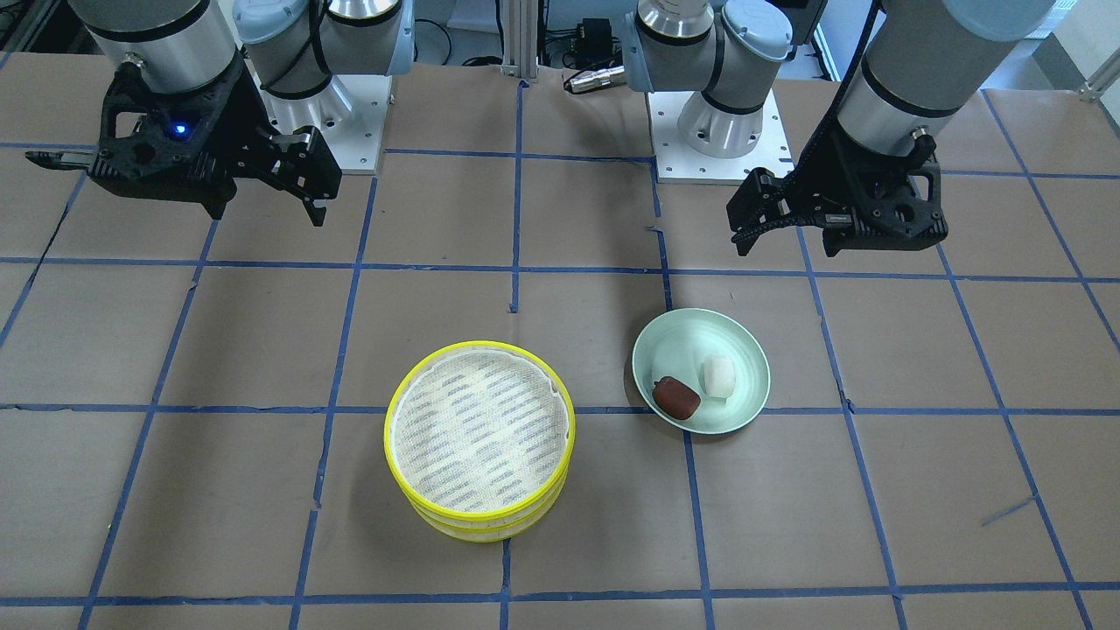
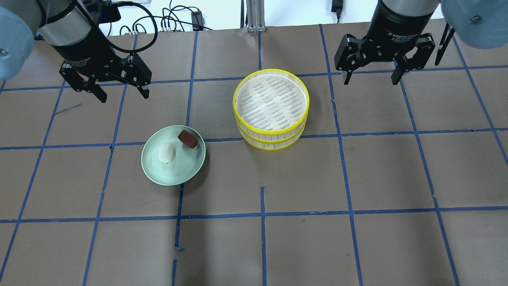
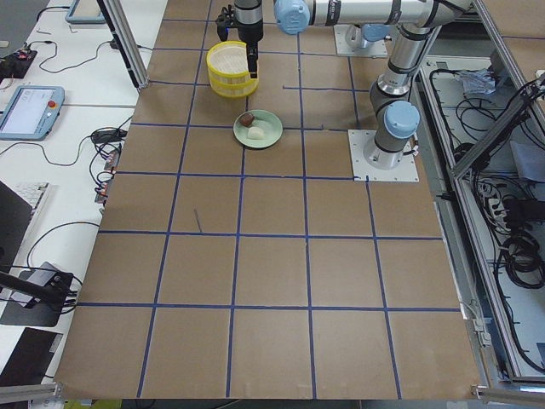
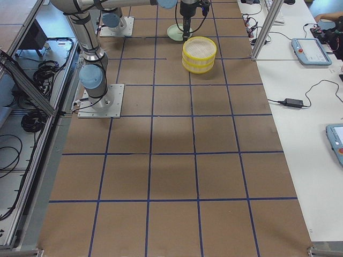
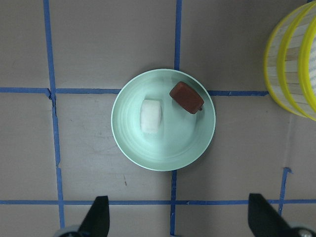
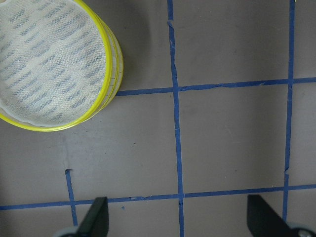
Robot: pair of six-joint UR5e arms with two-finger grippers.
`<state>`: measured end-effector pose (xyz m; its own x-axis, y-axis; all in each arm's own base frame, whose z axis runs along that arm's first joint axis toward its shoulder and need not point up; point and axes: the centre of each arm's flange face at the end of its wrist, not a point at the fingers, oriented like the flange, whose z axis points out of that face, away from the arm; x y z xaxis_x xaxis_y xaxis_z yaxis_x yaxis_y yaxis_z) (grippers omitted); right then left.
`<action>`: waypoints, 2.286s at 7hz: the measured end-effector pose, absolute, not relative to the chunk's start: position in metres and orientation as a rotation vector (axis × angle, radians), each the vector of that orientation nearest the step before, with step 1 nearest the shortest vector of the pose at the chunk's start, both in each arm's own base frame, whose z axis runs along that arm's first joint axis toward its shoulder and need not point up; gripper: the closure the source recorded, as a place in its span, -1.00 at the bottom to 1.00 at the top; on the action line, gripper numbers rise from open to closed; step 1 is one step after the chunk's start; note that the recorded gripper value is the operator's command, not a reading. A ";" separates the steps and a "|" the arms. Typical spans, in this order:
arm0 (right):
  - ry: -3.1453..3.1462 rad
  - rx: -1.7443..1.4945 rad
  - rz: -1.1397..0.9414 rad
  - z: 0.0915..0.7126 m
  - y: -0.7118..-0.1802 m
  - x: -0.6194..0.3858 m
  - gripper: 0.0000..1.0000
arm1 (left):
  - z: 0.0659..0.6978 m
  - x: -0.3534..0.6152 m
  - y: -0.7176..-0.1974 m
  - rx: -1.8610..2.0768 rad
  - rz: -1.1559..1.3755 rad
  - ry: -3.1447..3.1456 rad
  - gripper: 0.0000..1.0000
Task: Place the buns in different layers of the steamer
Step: 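Move the left gripper toward the bowl while the right gripper reaches the steamer rim, then grasp the white bun with the left gripper while the right grips the top tier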
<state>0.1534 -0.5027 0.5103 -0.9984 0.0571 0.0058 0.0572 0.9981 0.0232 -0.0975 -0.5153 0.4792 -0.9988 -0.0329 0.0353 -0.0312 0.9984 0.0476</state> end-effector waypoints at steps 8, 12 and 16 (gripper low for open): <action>-3.149 -0.114 0.033 0.390 -0.605 0.168 -1.00 | 0.461 -0.090 -0.517 0.021 -0.121 -3.101 -1.00; -3.195 -0.259 -0.053 0.297 -0.626 0.203 -0.98 | 0.335 -0.086 -0.518 0.024 -0.182 -3.118 -1.00; -3.205 -0.256 -0.062 0.270 -0.623 0.212 0.25 | 0.245 -0.082 -0.538 0.024 -0.292 -3.124 -0.96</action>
